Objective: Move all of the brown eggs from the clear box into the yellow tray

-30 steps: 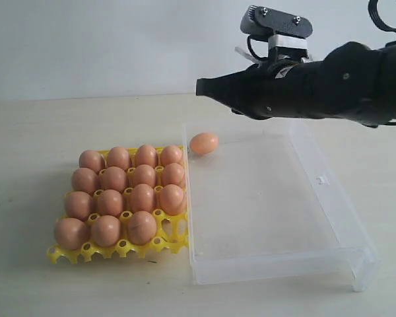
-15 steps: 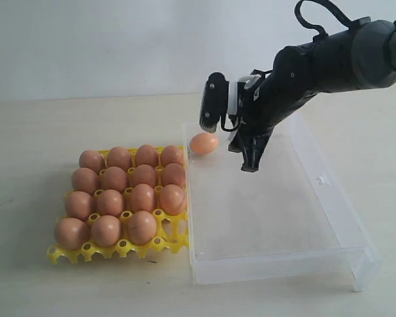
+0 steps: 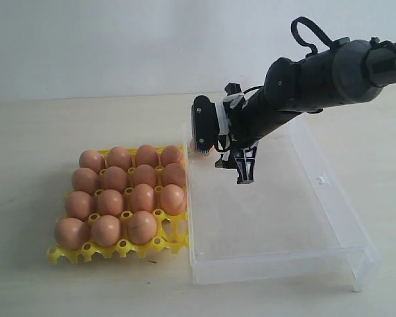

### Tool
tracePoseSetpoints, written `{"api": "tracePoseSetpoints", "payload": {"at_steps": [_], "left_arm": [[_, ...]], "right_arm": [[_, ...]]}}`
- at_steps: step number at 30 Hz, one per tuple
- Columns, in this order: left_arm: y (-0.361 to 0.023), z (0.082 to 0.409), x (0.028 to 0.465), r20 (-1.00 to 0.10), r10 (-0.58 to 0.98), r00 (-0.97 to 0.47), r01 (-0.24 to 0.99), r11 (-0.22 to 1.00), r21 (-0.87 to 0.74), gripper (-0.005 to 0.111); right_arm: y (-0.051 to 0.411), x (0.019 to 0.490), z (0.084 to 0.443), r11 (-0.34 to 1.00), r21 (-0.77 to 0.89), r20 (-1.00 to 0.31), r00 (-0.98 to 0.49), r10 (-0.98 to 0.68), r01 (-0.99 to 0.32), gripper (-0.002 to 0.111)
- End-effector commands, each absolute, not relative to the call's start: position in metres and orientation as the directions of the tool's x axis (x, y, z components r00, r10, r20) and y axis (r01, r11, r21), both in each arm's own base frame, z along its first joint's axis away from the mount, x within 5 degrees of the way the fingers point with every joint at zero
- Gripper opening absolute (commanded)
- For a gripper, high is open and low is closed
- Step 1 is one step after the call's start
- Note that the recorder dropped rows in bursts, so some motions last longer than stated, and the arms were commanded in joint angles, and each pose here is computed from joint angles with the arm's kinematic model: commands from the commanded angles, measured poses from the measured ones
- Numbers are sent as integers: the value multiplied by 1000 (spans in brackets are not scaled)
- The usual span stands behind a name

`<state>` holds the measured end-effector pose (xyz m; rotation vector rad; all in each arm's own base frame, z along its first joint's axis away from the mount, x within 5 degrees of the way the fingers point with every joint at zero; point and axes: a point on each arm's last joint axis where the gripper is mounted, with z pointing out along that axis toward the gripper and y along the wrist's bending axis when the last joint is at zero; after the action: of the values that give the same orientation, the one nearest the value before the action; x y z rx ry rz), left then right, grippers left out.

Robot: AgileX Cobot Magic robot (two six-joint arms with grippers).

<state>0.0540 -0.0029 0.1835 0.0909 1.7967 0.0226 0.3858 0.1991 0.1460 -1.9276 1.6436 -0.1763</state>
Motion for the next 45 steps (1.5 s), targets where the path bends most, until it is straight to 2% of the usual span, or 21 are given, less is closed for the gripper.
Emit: {"api": "tracePoseSetpoints", "payload": {"at_steps": [1,28,38,40,42,45], "left_arm": [[-3,185,54,-974,68,-218,55,997,57,0],[-3,185,54,-974,68,-218,55,997,57,0],[-3,185,54,-974,68,-218,55,997,57,0],[-3,185,54,-974,68,-218,55,997,57,0],[-3,185,54,-974,68,-218,55,997,57,0],[-3,185,54,-974,68,-218,55,997,57,0]], "right_arm": [[202,389,142,-71,-528,-273,248,-930,-846,61],[234,415,119,-18,-528,-328,223,-918,-849,60],[233,418,101,-15,-523,-318,211,-925,-852,53],[232,417,98,-17,-513,-316,207,-926,-858,48],[232,417,97,-16,-504,-318,203,-926,-864,36],[232,416,100,21,-492,-340,170,-925,-870,8]]}}
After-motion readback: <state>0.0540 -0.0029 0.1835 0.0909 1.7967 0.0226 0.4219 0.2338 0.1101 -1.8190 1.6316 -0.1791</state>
